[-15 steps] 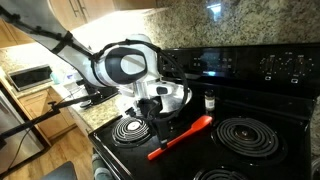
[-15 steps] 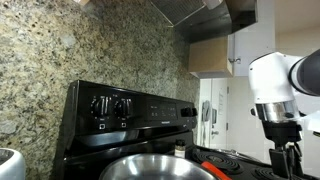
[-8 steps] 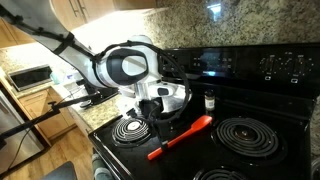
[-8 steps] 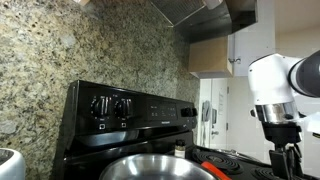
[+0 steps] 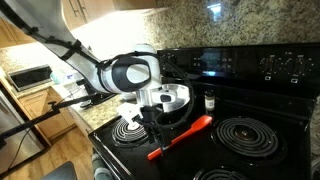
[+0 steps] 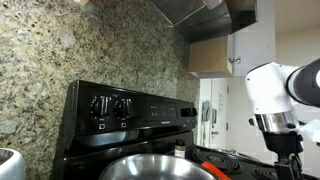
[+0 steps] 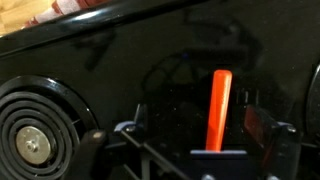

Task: Take the red spoon and mix the content in the pot

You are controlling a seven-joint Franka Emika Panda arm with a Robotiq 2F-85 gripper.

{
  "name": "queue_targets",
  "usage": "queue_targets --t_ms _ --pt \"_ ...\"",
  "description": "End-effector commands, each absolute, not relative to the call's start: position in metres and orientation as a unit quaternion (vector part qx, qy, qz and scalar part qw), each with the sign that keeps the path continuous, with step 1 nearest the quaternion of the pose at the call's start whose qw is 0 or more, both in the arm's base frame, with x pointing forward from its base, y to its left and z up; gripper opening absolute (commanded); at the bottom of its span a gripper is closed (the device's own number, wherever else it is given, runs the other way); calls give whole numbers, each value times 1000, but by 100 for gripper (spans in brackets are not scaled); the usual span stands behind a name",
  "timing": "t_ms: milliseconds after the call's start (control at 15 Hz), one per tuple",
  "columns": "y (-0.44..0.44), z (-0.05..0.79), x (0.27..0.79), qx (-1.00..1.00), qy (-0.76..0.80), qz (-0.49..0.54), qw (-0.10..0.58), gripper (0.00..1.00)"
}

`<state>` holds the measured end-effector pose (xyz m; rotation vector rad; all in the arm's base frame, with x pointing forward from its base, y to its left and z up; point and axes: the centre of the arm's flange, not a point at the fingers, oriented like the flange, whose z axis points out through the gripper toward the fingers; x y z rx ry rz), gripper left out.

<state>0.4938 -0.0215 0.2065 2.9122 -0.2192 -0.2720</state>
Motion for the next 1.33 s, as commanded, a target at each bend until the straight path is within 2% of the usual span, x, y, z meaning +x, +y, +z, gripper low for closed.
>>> queue_targets --t_ms 0,1267 --pt "-14 198 500 987 -60 -107 107 100" --pt "-9 183 546 989 -31 -97 103 100"
